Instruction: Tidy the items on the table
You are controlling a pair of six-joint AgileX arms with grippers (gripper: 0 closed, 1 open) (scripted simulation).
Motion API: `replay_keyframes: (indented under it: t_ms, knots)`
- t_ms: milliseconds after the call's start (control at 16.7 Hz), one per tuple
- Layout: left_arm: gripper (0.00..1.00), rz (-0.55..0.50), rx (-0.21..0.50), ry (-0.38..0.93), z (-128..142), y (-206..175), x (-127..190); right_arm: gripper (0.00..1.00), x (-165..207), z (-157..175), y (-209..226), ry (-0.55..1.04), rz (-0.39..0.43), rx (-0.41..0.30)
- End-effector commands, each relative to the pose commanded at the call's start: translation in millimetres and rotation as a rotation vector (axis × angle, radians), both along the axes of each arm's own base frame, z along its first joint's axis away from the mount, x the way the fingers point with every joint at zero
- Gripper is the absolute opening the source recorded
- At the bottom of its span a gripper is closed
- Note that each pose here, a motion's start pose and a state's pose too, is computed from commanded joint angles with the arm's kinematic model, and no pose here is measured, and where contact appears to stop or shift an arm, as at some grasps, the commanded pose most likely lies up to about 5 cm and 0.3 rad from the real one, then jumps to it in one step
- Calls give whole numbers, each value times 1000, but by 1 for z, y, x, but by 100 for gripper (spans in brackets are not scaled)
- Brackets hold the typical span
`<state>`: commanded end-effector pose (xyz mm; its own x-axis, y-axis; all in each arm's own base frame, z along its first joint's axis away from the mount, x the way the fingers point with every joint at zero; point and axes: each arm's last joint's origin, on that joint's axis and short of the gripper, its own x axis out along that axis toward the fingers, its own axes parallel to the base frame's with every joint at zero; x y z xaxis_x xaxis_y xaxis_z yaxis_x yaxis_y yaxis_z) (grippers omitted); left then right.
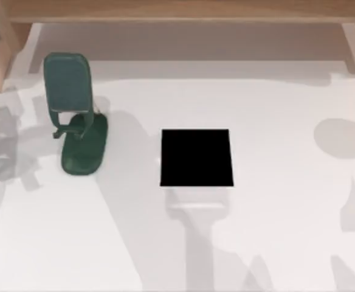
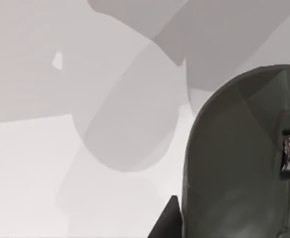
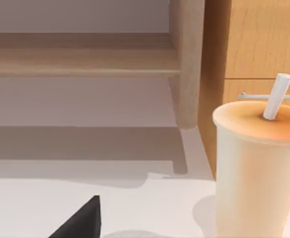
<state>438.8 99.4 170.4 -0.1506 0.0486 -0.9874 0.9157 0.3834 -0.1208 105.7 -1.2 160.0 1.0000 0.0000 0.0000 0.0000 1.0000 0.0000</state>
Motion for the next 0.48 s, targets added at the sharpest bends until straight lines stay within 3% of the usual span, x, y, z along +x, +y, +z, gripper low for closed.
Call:
replay_keyframes:
  t_ms: [240, 480]
  knots:
    - [0, -111, -24, -140, 41, -14, 15, 100, 0, 0, 0, 0, 0, 0]
    - [0, -134, -60, -148, 43, -18, 17, 100, 0, 0, 0, 0, 0, 0]
